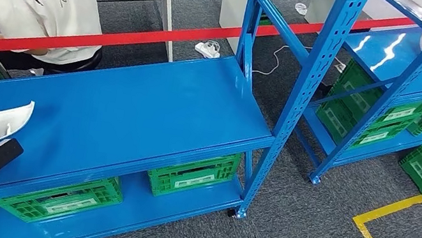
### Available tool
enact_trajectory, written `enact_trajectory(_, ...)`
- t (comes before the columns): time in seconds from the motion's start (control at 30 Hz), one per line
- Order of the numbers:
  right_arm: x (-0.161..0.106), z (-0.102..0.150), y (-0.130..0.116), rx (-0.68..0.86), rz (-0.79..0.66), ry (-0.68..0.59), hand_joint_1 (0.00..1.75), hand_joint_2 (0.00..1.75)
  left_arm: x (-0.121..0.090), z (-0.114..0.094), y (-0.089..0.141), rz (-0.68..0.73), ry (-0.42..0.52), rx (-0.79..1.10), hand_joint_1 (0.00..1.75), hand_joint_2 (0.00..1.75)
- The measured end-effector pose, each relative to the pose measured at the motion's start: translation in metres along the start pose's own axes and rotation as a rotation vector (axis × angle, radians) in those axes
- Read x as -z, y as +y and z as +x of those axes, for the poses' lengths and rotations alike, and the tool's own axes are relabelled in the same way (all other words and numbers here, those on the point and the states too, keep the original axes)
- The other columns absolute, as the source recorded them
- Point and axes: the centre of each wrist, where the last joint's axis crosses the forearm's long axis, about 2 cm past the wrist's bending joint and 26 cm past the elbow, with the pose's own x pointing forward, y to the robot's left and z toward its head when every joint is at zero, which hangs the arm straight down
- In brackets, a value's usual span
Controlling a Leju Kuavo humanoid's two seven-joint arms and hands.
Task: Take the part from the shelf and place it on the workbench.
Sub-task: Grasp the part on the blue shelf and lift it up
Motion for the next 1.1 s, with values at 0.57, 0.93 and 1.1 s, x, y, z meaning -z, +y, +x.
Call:
enact_trajectory(0.57,0.0,-0.003,0.0,-0.018,-0.005,0.013,0.0,0.0,-0.002,-0.032,-0.001,0.093,0.069,0.081,1.75,1.75)
enact_trajectory(0.93,-0.001,-0.007,-0.002,-0.035,0.002,0.028,0.0,0.0,-0.022,-0.074,-0.029,0.142,0.041,0.117,1.75,1.75)
enact_trajectory(1.1,-0.001,-0.007,-0.001,-0.046,0.018,0.028,0.0,0.0,-0.03,-0.094,-0.036,0.139,0.068,0.132,1.75,1.75)
